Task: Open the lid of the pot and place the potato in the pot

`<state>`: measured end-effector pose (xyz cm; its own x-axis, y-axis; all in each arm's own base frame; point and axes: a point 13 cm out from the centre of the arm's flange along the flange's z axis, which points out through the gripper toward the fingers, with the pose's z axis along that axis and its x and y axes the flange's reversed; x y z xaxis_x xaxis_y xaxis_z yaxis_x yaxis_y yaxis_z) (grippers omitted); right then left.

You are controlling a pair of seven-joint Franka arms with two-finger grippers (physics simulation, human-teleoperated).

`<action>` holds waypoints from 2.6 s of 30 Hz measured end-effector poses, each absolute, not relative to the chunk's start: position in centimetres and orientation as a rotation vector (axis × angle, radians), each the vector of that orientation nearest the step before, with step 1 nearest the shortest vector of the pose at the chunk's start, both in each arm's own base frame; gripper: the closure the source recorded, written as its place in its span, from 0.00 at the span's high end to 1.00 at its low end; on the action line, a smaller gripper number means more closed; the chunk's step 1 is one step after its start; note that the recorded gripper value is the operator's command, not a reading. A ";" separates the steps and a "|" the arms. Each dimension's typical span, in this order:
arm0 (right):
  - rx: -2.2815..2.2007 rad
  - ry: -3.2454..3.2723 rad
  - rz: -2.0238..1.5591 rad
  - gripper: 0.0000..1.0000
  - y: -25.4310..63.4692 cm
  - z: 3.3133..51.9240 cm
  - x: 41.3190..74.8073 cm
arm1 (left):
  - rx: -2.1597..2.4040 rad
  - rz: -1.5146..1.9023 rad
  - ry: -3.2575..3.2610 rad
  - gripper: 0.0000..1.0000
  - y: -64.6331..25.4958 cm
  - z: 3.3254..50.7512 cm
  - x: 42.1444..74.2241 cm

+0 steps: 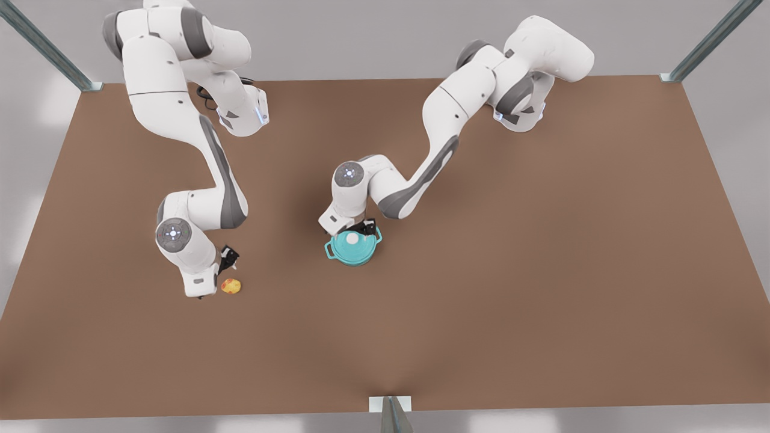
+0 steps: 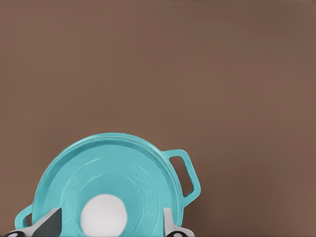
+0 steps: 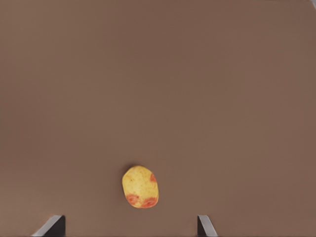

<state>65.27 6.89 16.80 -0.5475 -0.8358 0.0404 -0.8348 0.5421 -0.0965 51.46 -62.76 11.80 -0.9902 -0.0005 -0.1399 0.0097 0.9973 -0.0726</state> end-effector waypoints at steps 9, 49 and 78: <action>-1.781 2.596 -0.173 1.00 5.1 9.6 65.8 | -0.120 -0.143 2.958 0.35 -63.3 11.6 52.0; -2.191 2.254 -0.175 0.51 5.0 5.1 64.7 | -0.341 0.072 3.202 1.00 -5.9 37.5 58.4; -2.305 2.116 0.219 0.50 41.0 14.2 51.6 | 0.104 0.076 3.271 1.00 -8.3 37.3 57.0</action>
